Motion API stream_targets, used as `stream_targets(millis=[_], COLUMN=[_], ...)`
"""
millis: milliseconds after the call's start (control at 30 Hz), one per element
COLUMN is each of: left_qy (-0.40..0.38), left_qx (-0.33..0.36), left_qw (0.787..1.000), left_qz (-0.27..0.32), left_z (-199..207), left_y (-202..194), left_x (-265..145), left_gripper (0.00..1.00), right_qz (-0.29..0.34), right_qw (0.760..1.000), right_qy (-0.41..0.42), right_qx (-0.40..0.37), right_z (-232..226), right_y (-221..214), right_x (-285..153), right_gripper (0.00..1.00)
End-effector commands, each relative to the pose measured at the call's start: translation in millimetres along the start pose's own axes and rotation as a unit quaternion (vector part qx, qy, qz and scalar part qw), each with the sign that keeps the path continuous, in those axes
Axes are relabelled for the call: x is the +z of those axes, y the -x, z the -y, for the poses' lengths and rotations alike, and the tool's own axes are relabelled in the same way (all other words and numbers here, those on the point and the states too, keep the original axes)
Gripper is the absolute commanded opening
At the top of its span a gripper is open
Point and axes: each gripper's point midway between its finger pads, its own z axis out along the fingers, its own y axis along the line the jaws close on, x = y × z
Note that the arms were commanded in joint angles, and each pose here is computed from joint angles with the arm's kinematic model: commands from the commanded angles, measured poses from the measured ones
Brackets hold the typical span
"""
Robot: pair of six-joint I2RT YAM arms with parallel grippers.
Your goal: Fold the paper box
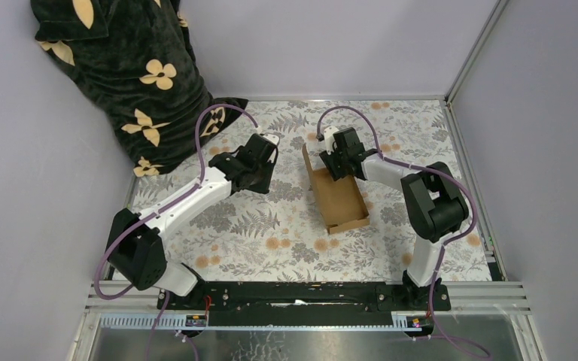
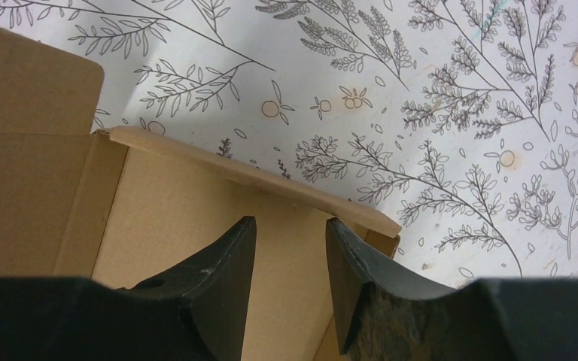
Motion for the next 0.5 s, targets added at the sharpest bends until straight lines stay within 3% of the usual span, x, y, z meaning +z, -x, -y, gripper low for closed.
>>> stream_targets(millis=[0,200,467], left_qy=[0.003,0.007,0.001], left_qx=[0.008,0.012,0.008], left_qw=[1.000,1.000,1.000], left_qz=[0.011,0.008,0.006], left_z=[1.6,-0.5,2.5], left_y=[11.5,8.7,9.4], left_x=[-2.1,-0.8,0.1], left_gripper=[0.34,0.34,0.34], right_qz=[0.020,0.115,0.063], right_qw=[0.998,0.988,0.989], right_qy=[-0.029,-0.057,-0.110], right_qx=[0.046,0.090,0.071], right_z=[10.5,15.3,38.0], right_y=[12.8,20.1,23.2], right_x=[-9.8,-51.5,-59.4], right_gripper=[0.47,0.49,0.49])
